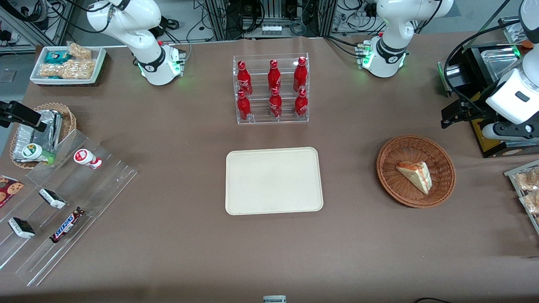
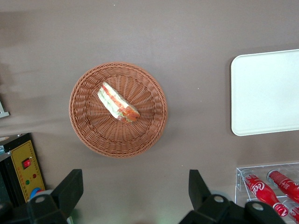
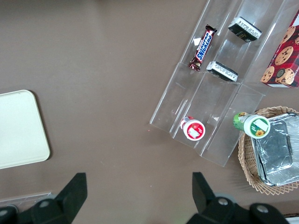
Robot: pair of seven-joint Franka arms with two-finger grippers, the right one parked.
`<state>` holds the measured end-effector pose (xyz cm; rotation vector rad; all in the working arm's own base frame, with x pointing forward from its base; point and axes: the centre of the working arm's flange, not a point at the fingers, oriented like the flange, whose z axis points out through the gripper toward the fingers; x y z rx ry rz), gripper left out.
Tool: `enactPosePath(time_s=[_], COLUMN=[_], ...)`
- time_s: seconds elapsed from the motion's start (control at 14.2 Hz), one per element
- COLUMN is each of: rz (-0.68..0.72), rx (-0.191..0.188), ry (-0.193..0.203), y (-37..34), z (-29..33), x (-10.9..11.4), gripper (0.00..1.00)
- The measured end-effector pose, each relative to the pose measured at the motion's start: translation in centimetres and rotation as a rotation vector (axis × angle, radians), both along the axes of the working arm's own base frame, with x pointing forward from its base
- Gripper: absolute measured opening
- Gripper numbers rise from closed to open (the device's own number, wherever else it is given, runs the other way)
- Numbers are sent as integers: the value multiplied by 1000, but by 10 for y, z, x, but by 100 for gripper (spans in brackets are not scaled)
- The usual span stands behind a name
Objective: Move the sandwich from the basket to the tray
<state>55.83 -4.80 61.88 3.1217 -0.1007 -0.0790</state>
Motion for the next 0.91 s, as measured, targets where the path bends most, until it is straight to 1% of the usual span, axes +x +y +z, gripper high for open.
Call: enactPosePath(time_s=[0.56,0.84,0.91], rz=[0,0,0], rx=[1,1,3], ry=[0,9,17], y=[0,0,0], z=[0,-1,-1], x=[0,-1,-2], gripper=[100,100,100])
